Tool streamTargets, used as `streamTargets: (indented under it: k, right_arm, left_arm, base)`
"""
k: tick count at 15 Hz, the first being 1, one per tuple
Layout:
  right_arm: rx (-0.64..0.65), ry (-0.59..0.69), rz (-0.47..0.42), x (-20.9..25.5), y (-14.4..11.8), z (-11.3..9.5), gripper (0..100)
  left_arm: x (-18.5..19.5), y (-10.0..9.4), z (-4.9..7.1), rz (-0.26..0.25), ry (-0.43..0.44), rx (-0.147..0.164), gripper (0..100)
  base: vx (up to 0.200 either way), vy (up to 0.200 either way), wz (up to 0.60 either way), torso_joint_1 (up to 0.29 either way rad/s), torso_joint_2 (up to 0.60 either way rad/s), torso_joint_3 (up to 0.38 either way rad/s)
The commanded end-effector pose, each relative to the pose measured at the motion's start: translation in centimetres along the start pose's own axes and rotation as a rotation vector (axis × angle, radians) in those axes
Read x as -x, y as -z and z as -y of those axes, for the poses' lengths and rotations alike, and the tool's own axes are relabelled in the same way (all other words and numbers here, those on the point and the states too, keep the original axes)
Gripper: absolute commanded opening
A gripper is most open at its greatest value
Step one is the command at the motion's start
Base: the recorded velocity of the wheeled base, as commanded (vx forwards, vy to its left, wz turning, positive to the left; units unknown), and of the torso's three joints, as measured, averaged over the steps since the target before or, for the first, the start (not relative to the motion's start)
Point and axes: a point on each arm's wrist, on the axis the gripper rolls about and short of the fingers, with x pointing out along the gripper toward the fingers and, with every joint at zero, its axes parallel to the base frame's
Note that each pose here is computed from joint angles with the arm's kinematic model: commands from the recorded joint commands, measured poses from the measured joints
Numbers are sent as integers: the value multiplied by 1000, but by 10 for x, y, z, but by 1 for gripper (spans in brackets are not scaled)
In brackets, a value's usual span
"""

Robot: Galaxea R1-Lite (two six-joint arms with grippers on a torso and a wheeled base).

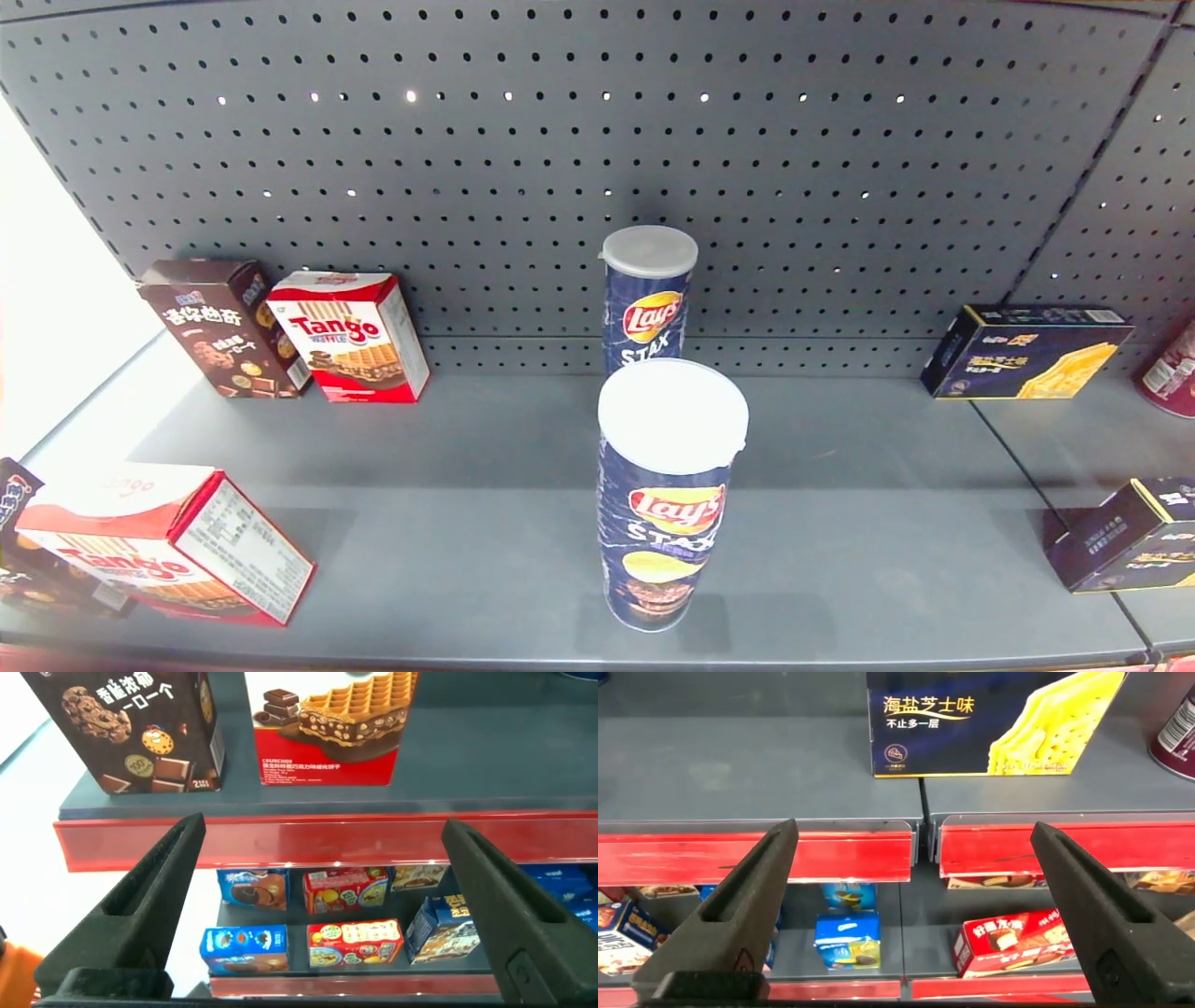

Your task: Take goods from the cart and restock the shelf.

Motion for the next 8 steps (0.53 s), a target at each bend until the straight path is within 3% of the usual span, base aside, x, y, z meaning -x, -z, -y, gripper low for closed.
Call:
streamTargets:
  k: [1, 6, 8]
  right_arm:
    - [0, 0, -1, 0, 0, 0, 100]
    - [0, 0, -3, 0, 0, 0, 100]
    - [0, 0, -1, 0, 0, 0, 100]
  left_arm:
    - [0, 0, 0, -1, 0, 0, 100]
    - [0, 0, 0, -1, 0, -2, 100]
    - [0, 0, 0, -1, -1, 0, 100]
  base:
    - [0, 0, 0, 0, 0, 0]
    - [0, 0, 0, 0, 0, 0]
    - [-200, 0, 0, 10, 2, 2]
